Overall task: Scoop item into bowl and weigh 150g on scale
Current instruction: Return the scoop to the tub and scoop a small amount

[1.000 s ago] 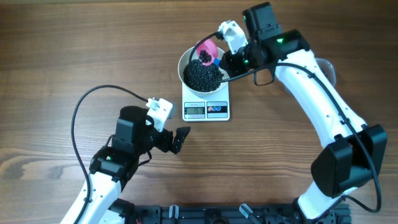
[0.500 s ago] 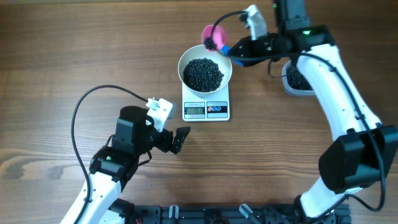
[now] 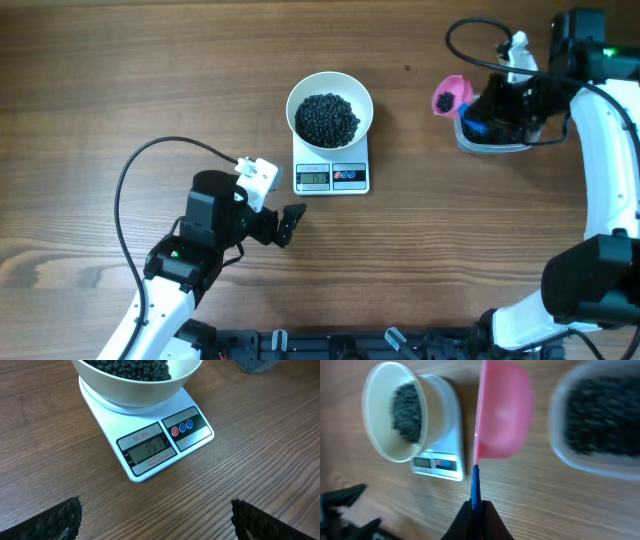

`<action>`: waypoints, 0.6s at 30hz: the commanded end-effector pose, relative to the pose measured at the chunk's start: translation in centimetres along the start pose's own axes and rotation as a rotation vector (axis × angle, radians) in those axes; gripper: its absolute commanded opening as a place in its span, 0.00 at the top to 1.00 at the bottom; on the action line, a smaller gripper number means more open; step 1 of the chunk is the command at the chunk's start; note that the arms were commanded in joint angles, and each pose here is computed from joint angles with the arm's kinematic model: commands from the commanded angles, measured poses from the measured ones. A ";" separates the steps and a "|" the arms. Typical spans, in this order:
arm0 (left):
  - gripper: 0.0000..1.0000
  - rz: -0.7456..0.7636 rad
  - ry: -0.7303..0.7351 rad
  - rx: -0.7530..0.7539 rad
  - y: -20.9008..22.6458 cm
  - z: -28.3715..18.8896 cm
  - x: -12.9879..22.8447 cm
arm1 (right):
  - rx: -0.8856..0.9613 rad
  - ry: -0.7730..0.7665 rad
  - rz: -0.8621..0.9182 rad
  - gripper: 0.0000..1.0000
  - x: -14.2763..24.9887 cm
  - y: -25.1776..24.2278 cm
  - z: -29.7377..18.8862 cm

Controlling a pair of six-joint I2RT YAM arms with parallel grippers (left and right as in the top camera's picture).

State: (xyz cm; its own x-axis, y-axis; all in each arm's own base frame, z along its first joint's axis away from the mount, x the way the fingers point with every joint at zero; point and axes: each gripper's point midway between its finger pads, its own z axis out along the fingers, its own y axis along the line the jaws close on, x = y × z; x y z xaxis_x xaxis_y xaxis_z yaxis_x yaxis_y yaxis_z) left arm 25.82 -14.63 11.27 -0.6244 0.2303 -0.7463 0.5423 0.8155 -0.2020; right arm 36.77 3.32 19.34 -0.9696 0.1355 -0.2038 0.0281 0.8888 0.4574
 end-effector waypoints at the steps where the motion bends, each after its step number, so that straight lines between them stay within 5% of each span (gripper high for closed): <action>1: 0.00 0.020 -0.020 -0.002 -0.1 -0.2 -0.9 | 0.177 -0.042 0.067 0.96 -0.3 -2.7 -1.5; 9: 0.00 0.019 -0.020 -0.002 -0.1 -0.2 -0.9 | 0.512 -0.087 0.212 0.96 -0.1 -7.8 -3.2; 18: 0.00 0.020 -0.020 -0.002 -0.1 -0.2 -0.9 | 0.972 -0.135 -0.050 0.96 -0.5 -5.8 -4.9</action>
State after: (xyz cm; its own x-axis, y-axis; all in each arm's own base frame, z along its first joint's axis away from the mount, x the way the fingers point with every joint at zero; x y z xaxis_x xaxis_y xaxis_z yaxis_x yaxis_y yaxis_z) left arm 25.82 -14.63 11.27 -0.6244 0.2303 -0.7463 0.5423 0.8155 -0.2020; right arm 35.67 -2.68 18.30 -0.9598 0.1348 -0.2464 0.2070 0.9324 -0.2963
